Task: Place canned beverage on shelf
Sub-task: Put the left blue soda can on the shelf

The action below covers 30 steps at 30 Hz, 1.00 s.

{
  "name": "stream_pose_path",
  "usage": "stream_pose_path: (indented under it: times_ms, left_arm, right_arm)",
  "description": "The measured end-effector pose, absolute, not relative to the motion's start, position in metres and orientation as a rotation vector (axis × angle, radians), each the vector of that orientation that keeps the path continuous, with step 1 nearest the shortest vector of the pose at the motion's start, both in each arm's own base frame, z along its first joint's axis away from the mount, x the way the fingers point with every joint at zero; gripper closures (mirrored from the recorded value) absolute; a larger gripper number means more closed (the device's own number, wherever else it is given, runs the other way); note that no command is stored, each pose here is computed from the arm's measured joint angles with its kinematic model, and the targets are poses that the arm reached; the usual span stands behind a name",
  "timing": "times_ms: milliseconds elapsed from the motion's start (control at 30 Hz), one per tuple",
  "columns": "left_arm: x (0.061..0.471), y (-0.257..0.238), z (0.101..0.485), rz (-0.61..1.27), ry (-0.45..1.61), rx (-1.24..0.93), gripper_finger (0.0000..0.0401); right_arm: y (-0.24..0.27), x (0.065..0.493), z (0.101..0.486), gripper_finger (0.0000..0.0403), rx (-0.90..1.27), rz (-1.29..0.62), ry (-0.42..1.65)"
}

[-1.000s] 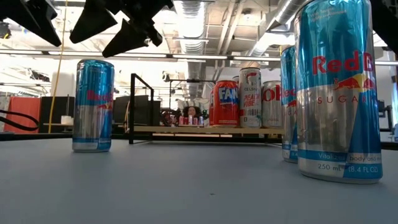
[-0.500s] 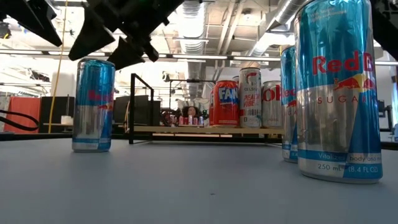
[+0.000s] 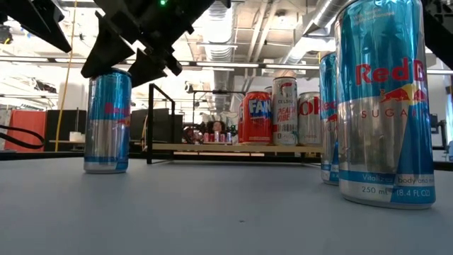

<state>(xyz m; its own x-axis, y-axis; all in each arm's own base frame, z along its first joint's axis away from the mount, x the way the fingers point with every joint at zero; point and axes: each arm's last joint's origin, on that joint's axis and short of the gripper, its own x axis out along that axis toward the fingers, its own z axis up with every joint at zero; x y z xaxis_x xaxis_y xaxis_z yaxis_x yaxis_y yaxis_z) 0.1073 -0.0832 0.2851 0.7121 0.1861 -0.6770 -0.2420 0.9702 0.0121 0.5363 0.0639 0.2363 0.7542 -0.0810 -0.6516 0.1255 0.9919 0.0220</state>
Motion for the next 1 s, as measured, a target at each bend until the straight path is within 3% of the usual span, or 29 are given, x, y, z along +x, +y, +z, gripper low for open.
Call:
stream_pose_path:
  times_ms: [333,633,833,1000]
  left_arm:
    - [0.107,-0.083,0.285,0.239,0.739,-0.078,0.0090]
    - [0.107,-0.083,0.285,0.240,0.739,-0.079,0.0090]
    - [0.107,-0.083,0.285,0.241,0.739,-0.081,0.0090]
    - [0.107,-0.083,0.285,0.241,0.739,-0.082,0.0090]
  right_arm:
    - [0.065,0.537,0.227,0.0098,0.079,-0.071,0.744]
    - [0.066,0.537,0.226,0.0147,0.085,-0.073,0.749]
    - [0.065,0.537,0.226,0.0208,0.142,-0.100,0.747]
    - [0.062,0.537,0.226,0.0212,0.189,-0.125,0.753]
